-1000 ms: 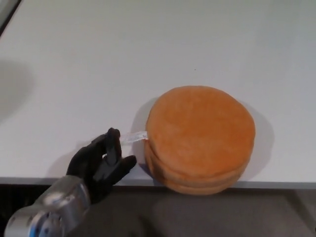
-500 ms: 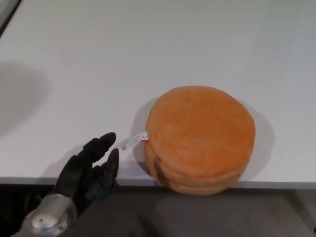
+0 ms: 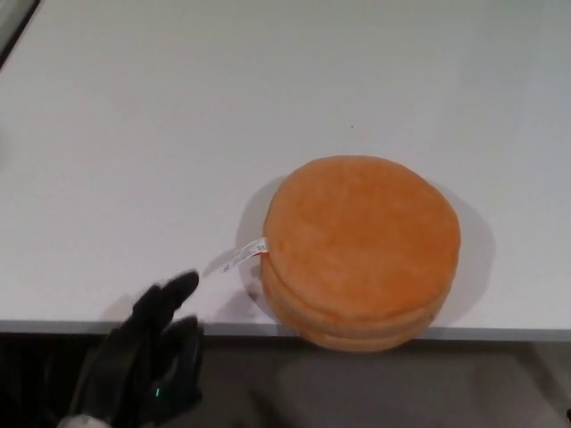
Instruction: A soft plate is kept in the center of the table close to the robot and the robot uses its left hand to pick up the plate, turns it upside down and places it back on the table
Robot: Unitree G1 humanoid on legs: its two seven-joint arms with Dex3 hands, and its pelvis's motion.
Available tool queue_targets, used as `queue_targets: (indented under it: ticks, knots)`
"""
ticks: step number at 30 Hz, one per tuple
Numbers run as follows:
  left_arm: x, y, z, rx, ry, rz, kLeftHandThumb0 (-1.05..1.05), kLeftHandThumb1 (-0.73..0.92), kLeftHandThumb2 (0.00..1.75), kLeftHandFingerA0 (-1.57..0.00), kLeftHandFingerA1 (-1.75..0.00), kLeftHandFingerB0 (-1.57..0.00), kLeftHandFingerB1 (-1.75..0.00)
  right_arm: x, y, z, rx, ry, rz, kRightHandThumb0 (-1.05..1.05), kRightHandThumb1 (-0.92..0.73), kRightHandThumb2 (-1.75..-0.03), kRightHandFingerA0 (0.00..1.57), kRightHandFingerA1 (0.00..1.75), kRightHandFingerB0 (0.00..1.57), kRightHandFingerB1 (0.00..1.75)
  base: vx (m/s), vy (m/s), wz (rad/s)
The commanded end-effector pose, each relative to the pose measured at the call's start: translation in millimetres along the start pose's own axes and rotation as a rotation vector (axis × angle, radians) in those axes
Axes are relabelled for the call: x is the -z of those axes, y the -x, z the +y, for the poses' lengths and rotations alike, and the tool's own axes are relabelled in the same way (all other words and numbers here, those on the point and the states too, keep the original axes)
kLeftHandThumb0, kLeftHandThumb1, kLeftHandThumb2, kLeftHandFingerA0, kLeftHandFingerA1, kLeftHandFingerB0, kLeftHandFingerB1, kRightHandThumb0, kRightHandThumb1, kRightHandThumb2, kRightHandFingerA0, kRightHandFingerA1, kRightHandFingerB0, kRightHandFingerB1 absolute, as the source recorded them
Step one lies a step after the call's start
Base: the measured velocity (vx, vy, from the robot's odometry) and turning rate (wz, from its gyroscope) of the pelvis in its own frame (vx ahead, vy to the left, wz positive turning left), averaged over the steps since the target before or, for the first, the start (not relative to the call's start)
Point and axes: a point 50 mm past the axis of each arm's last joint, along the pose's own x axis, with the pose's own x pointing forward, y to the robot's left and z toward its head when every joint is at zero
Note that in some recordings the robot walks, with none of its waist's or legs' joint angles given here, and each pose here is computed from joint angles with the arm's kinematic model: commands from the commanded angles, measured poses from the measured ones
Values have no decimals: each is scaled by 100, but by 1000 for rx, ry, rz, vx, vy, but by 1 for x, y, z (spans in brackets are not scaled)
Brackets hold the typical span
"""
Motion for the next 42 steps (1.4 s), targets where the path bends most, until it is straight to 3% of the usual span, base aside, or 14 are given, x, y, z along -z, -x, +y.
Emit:
queue_targets:
  ticks: [1,9,11,13,14,16,17,18,22,24,25,26,28,42]
  knots:
    - [17,66,4,53,-8,-281,-91,63,108,-3,-40,-3,-35,1,6,-7,16,34,11,-69,-88,-66,43,46,26,33,0,0,0]
    - [44,92,10,-30,15,-238,-92,67,109,-4,-45,-4,-34,1,6,-8,21,22,7,-67,-87,-66,44,46,27,33,0,0,0]
    - [51,99,11,-61,52,-228,-40,34,101,0,-51,0,-49,0,5,-9,19,29,7,-67,-87,-66,43,46,27,33,0,0,0]
    - [55,103,12,-72,48,-218,-92,66,106,-7,-45,-6,-39,1,5,-8,16,12,11,-66,-87,-66,43,46,28,34,0,0,0]
    - [62,109,14,-100,30,-193,-39,37,103,0,-50,0,-49,1,5,-8,19,16,9,-67,-87,-66,43,46,27,33,0,0,0]
    - [68,114,16,-116,24,-176,-93,87,67,-17,-36,-15,-27,2,6,-8,26,12,12,-67,-87,-66,44,46,27,33,0,0,0]
    - [71,117,17,-114,27,-170,-39,37,103,0,-50,0,-49,3,8,-7,32,14,14,-67,-87,-66,45,46,28,33,0,0,0]
    - [72,119,17,-116,34,-170,-91,86,67,-16,-36,-17,-27,3,8,-7,35,13,12,-66,-87,-66,45,47,29,33,0,0,0]
    - [76,127,16,-121,54,-167,-92,85,67,-18,-36,-20,-27,3,9,-5,40,-6,2,-65,-87,-66,44,47,28,32,0,0,0]
    - [78,127,15,-146,28,-165,-86,65,106,-47,-62,-43,-51,2,10,-6,42,10,6,-66,-87,-66,45,47,28,33,0,0,0]
    - [79,124,16,-158,-5,-167,-86,83,65,-73,-88,-69,-66,2,10,-6,41,12,6,-66,-87,-66,44,47,28,33,0,0,0]
    - [79,120,15,-163,-2,-163,-64,64,60,-85,-173,-78,-160,2,9,-7,41,10,2,-64,-87,-66,44,47,28,33,0,0,0]
    - [81,114,14,-176,-4,-155,-57,36,81,-123,-148,-110,-141,1,7,-8,43,8,-4,-65,-87,-66,44,47,29,33,0,0,0]
    - [89,112,17,-192,15,-140,-29,54,70,-96,-175,-72,-175,0,9,-8,43,14,0,-64,-87,-66,46,47,30,33,0,0,0]
